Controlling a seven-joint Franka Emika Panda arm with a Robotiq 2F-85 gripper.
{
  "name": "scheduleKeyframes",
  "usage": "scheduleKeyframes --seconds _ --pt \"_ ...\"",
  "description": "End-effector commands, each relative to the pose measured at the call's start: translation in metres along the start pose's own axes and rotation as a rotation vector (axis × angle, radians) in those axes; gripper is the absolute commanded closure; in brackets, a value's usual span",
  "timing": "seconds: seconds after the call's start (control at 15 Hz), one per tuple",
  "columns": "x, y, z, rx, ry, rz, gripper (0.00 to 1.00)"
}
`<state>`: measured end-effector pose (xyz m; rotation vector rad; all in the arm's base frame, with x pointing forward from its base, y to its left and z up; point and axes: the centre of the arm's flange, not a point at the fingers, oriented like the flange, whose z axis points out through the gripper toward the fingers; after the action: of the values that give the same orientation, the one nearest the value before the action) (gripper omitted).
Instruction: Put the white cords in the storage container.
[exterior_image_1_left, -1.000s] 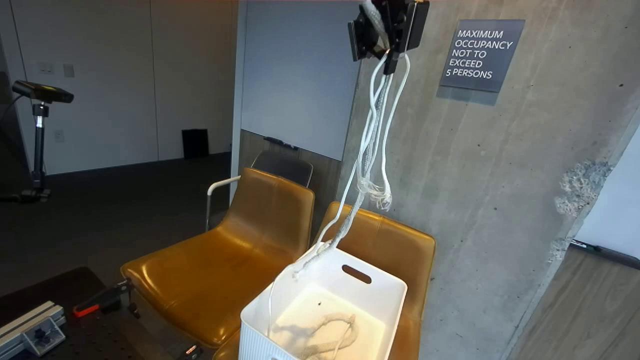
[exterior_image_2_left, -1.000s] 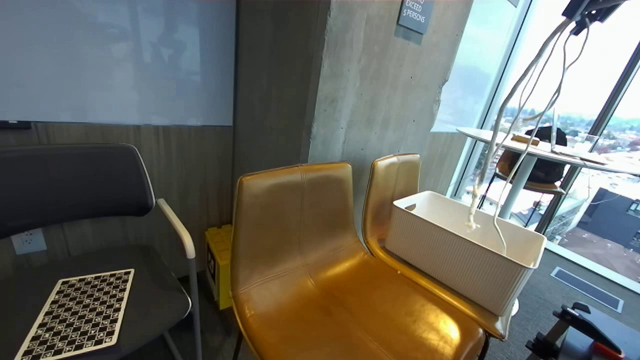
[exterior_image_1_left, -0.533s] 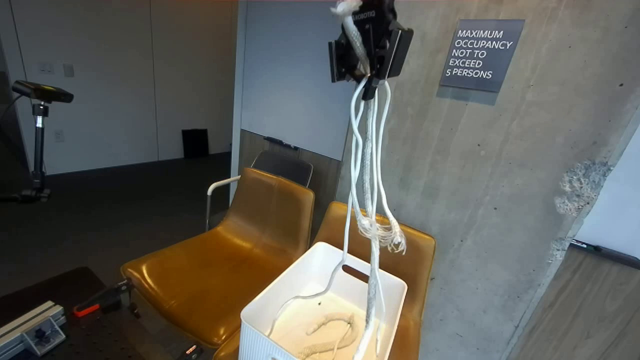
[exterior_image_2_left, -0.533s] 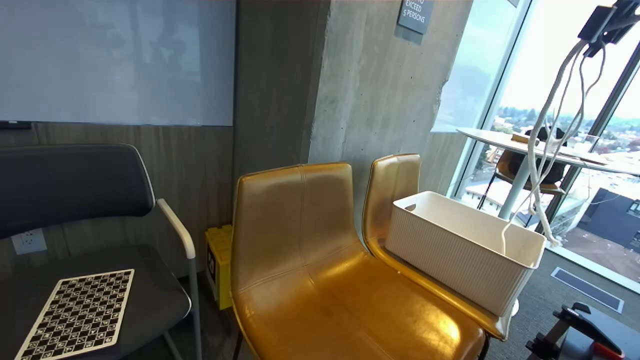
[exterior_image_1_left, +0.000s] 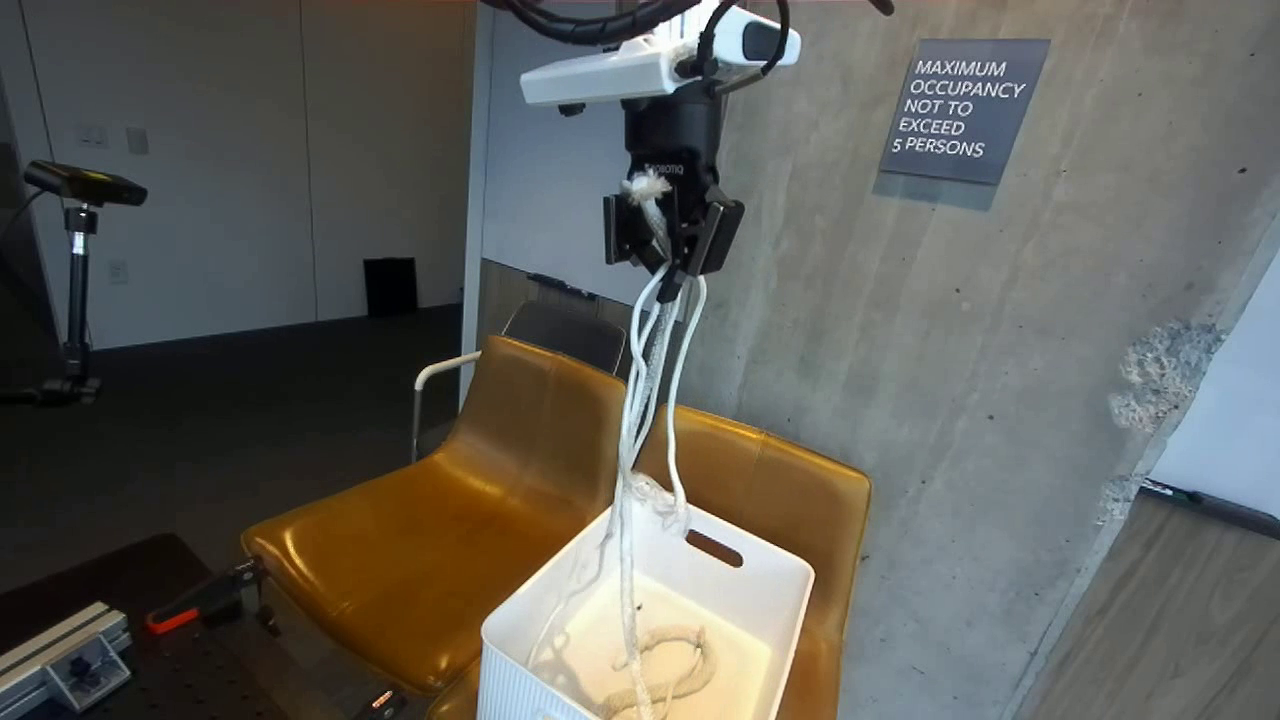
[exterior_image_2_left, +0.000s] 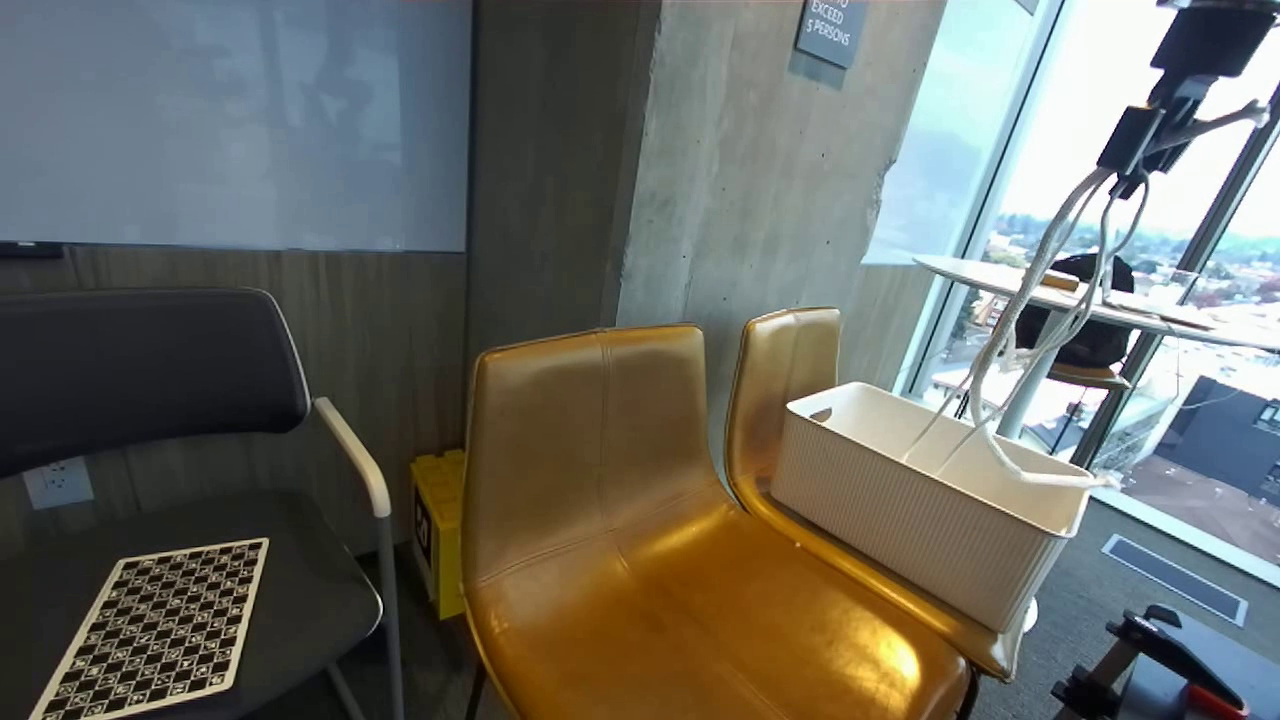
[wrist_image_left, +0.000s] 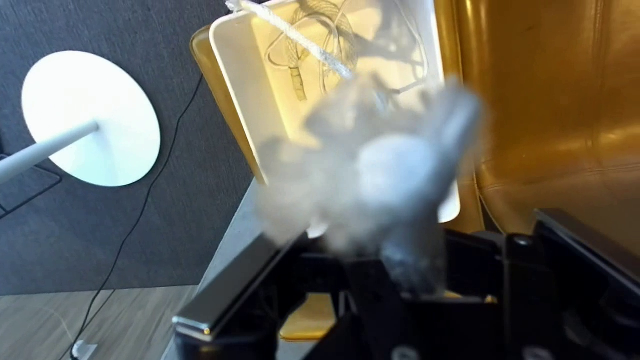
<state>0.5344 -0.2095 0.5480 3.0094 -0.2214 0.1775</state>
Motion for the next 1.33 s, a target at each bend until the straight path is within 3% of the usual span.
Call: scheduleKeyframes --seconds 0.0,0.33,0.73,0.8,0.93,1.27 --pt "0.000 -0.016 0.015 0.011 0.001 -0.039 1.00" --pt "0.017 -0.034 0.058 0.013 -0.004 -0.085 1.00" --pt "0.057 -0.022 0.080 -0.002 0.021 -0.093 1.00" --pt "0.062 -0.023 0.084 -0.009 0.016 -0.092 0.75" --pt "0.069 -0.023 0.092 -0.016 0.009 -0.095 0.67" --pt "0.065 -0.032 0.119 -0.030 -0.022 -0.113 0.31"
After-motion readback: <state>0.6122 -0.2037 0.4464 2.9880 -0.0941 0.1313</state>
